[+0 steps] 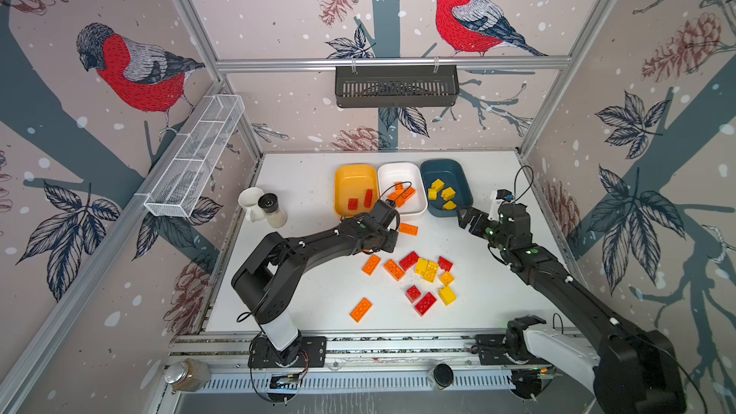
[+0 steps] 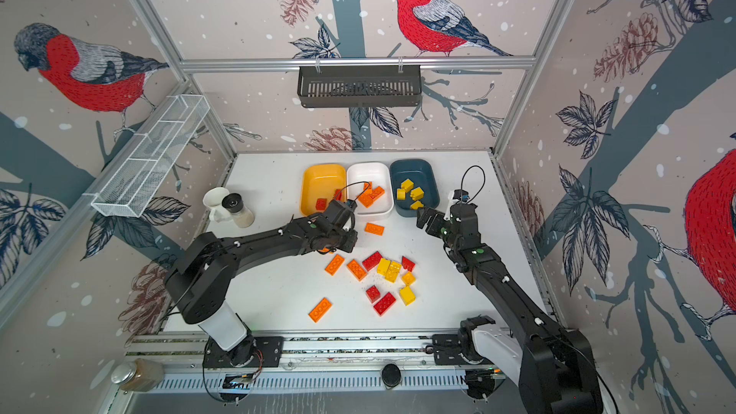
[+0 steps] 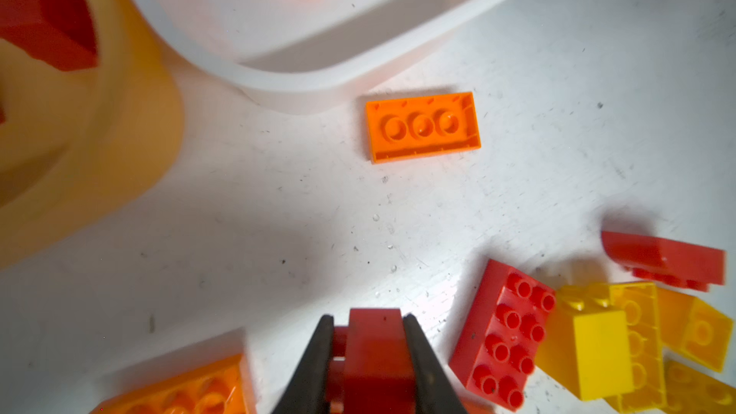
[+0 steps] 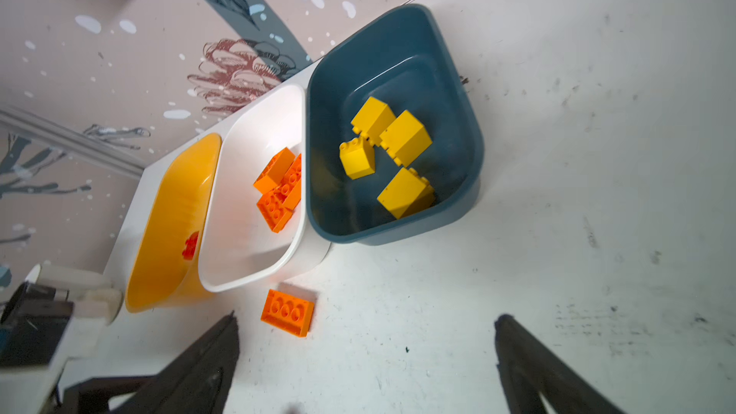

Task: Sort the legos into containers by color
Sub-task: 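Drop the red brick into the yellow tub while right gripper reaches toward an orange brick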

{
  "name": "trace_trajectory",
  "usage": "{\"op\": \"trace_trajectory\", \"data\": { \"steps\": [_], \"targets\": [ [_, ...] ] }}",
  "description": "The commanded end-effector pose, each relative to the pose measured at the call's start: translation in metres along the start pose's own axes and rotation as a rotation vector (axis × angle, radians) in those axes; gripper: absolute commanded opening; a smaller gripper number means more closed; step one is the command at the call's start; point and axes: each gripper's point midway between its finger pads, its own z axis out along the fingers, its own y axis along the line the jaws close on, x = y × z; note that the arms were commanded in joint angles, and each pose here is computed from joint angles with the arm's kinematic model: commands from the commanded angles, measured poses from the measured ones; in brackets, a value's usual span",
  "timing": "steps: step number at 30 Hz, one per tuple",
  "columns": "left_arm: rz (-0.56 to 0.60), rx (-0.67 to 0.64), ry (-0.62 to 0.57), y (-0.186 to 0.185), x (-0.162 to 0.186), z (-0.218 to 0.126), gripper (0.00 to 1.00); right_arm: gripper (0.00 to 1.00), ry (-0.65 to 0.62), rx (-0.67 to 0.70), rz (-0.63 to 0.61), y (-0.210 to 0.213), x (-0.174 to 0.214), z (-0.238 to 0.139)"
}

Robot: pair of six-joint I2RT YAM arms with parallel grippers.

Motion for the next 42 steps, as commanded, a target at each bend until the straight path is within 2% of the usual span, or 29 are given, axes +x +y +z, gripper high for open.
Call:
{"op": "trace_trajectory", "data": {
  "steps": [1, 6, 11, 17, 24, 26, 30, 33, 40, 42],
  "targets": [
    [-0.051, 0.04, -0.113, 0.006, -0.03, -0.016, 0.12, 1.0, -0.021, -0.092, -0.159, 0.034, -0.002, 0.004],
    [-0.186, -0.031, -0.243, 0.056, -0.067, -0.04, 0.12, 0.99, 0.028, -0.104, -0.363, 0.065, 0.022, 0.021],
    [-0.297, -0.116, -0.324, 0.103, -0.092, -0.051, 0.13, 1.0, 0.179, -0.16, -0.482, 0.085, 0.061, 0.047],
    [-0.349, -0.164, -0.309, 0.13, -0.111, -0.043, 0.13, 1.0, 0.324, -0.195, -0.591, 0.104, 0.097, 0.076],
    [-0.403, -0.147, -0.27, 0.141, -0.115, -0.027, 0.21, 1.0, 0.382, -0.1, -0.661, 0.094, 0.107, 0.109],
    [-0.403, -0.14, -0.259, 0.14, -0.116, -0.026, 0.27, 0.99, 0.399, -0.093, -0.68, 0.092, 0.11, 0.115],
    [-0.411, -0.14, -0.254, 0.14, -0.116, -0.027, 0.55, 1.0, 0.452, -0.111, -0.722, 0.093, 0.123, 0.124],
    [-0.41, -0.132, -0.252, 0.138, -0.114, -0.03, 0.68, 1.0, 0.488, -0.113, -0.745, 0.095, 0.133, 0.131],
    [-0.406, -0.121, -0.248, 0.135, -0.106, -0.035, 0.84, 1.0, 0.549, -0.064, -0.788, 0.09, 0.158, 0.144],
    [-0.4, -0.12, -0.247, 0.134, -0.104, -0.037, 0.89, 0.97, 0.568, -0.066, -0.786, 0.089, 0.163, 0.143]
  ]
}}
